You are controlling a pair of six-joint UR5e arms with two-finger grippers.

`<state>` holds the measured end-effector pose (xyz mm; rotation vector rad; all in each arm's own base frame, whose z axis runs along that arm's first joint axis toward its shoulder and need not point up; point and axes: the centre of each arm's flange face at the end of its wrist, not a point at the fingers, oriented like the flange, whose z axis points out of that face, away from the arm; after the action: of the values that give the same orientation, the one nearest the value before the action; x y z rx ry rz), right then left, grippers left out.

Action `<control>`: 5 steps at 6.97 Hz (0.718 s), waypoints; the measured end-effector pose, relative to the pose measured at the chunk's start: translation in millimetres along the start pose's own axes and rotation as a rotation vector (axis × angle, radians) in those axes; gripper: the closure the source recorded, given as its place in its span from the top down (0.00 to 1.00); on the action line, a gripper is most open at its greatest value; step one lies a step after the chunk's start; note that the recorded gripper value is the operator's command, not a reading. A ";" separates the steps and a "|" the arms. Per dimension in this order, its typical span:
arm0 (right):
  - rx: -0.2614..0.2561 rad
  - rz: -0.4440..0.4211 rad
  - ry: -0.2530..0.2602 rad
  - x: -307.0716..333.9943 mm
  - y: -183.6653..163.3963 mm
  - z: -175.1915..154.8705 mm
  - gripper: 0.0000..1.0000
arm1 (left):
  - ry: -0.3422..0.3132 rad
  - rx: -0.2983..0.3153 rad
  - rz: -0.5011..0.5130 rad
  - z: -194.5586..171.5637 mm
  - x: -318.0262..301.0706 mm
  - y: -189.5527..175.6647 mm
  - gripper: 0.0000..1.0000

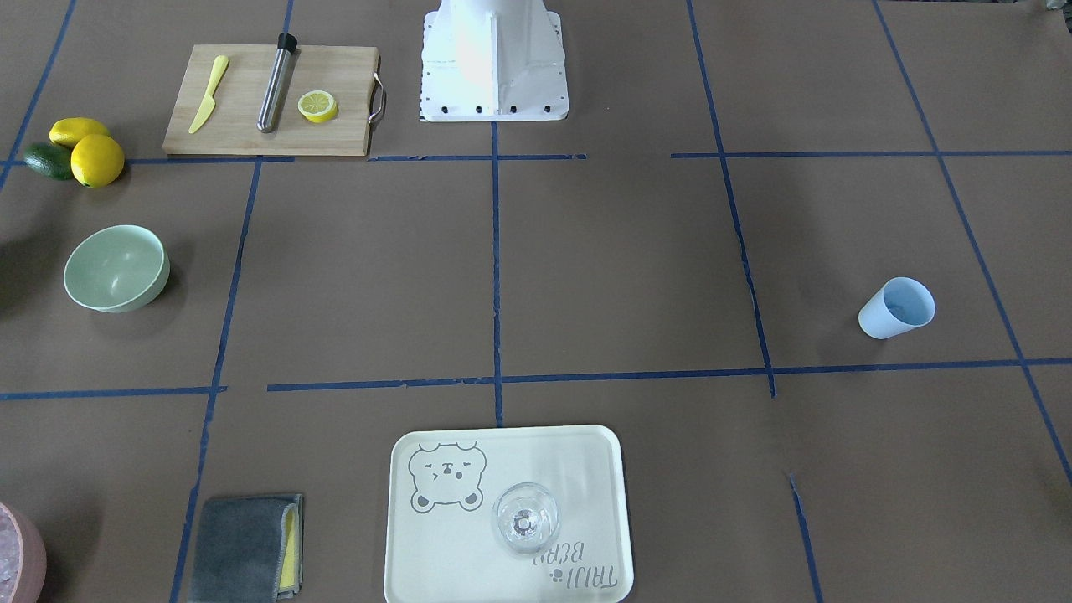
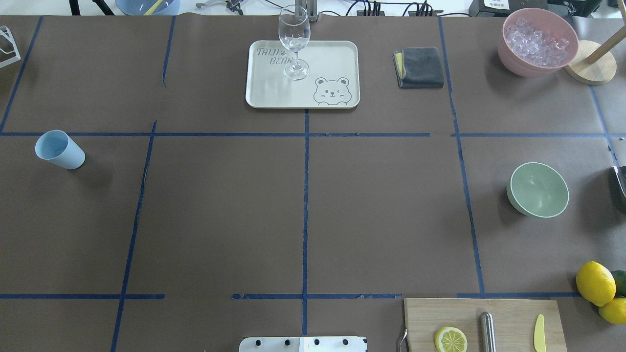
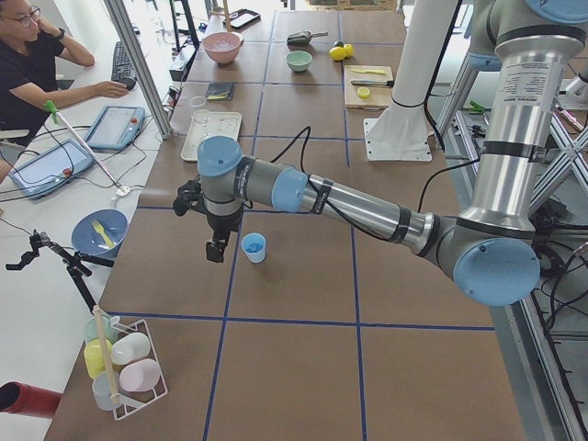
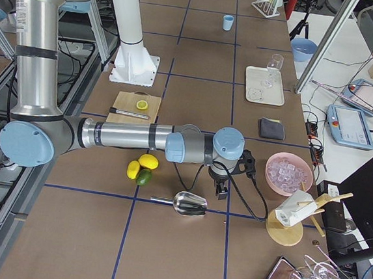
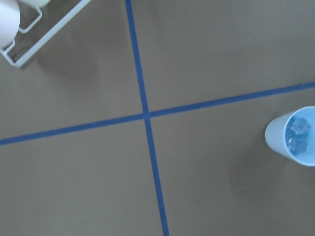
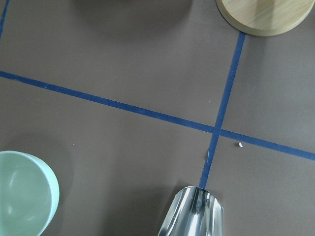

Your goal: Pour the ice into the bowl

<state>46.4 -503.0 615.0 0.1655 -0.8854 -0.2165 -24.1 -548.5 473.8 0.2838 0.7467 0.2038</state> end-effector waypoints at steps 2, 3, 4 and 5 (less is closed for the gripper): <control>0.000 0.038 -0.054 -0.4 -1.2 11.6 1.00 | -0.021 0.073 0.043 -20.9 43.9 -8.1 1.00; -0.010 0.099 -0.060 -15.9 -13.0 17.5 1.00 | -0.011 0.121 0.039 -18.2 58.6 2.6 1.00; -0.025 0.166 -0.050 -39.9 -30.5 25.2 1.00 | -0.003 0.186 0.017 -5.4 71.1 23.0 1.00; -0.032 0.199 -0.029 -66.0 -45.1 34.2 1.00 | -0.003 0.263 -0.009 15.5 80.6 54.2 1.00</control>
<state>-26.2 -531.6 576.6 0.0436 -0.9201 -0.0473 40.0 -477.5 450.8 0.5298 0.7726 0.0961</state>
